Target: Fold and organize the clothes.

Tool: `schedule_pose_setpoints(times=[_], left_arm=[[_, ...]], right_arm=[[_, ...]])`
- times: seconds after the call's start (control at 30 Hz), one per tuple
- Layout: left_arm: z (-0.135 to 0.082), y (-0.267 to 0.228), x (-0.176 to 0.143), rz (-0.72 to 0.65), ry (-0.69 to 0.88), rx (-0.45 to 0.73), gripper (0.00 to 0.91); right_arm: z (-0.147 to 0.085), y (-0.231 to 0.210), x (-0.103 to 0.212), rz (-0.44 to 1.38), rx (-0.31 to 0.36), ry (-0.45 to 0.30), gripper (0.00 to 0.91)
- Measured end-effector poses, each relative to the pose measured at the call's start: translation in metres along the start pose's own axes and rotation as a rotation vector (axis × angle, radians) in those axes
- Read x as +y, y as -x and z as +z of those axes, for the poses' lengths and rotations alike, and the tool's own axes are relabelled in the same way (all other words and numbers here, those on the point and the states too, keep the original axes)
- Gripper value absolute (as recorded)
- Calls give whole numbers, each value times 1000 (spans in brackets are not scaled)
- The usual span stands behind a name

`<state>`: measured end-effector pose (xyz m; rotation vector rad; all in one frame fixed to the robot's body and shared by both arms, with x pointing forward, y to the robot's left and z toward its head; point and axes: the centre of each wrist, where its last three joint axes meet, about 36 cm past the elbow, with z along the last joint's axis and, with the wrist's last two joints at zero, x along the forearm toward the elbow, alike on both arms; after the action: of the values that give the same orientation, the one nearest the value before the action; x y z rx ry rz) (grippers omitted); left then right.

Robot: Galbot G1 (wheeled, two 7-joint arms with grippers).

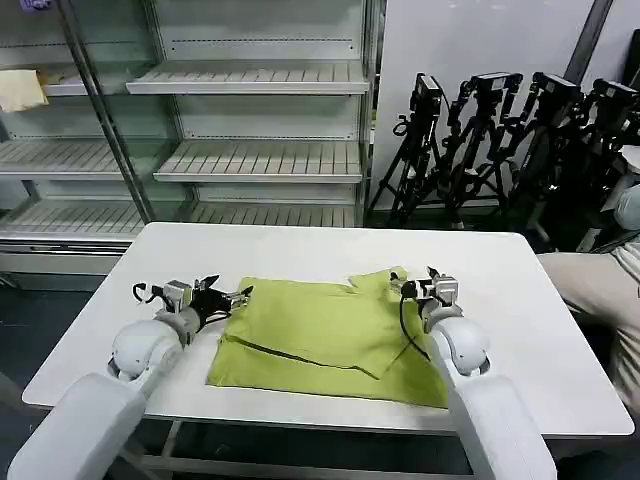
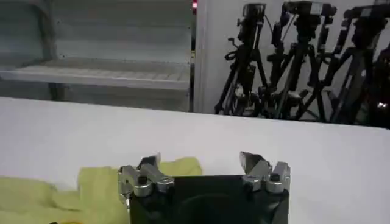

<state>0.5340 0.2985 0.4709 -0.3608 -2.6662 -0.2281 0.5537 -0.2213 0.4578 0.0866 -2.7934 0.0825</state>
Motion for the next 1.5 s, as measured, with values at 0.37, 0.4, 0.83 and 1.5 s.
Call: schedule_pose_setpoints(times=[0.37, 0.4, 0.83, 1.5], left_arm=[[-2, 27, 9, -29, 0, 30, 907], [-2, 29, 9, -30, 1, 32, 907], [2, 37, 5, 1, 6, 52, 10], [5, 23, -2, 42, -28, -3, 10]], right_arm=[[1, 26, 6, -6, 46, 15, 60], [1, 27, 6, -8, 48, 19, 0], [5, 34, 8, -30, 76, 47, 0], [0, 10, 4, -62, 21, 44, 0]])
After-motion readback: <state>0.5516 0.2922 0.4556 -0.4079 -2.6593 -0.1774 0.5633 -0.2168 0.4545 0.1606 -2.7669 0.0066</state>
